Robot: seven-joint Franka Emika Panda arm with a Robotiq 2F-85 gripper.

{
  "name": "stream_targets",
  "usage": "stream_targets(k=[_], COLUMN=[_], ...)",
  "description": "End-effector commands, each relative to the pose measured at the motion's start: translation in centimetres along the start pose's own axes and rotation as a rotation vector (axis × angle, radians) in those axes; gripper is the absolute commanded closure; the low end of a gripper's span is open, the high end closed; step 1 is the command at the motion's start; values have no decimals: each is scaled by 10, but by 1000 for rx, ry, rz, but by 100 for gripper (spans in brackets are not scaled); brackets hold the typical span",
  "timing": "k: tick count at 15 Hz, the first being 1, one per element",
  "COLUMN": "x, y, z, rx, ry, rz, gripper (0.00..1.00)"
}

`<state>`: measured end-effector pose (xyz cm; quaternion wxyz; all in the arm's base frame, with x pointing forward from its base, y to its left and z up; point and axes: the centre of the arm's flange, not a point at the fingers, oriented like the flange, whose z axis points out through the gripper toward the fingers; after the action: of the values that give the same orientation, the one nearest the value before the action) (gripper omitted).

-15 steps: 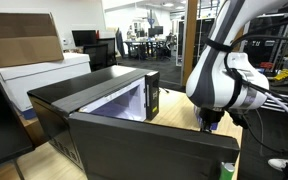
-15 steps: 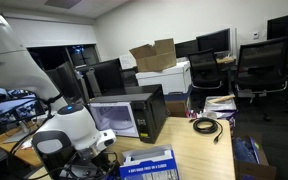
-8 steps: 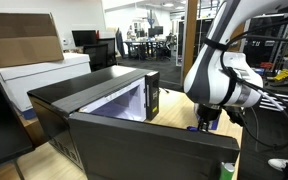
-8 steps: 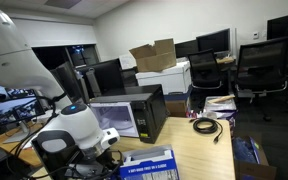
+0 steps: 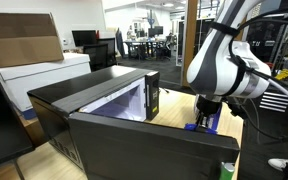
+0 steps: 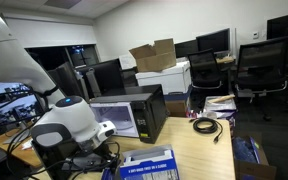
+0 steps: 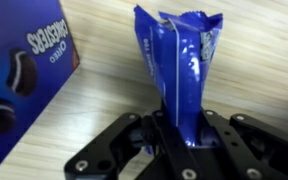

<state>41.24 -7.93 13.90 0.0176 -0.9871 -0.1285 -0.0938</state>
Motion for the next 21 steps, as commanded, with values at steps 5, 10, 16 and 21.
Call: stream_targets(k=[5,10,16,21], x=[29,57,79,70], y=[-1,19,57,87], z=[-87,-143,-205,-210], rx=[72,129,181,258], ry=[33,32,32,23], rz=[-236,-444,-657,-818], gripper=[96,97,97,97])
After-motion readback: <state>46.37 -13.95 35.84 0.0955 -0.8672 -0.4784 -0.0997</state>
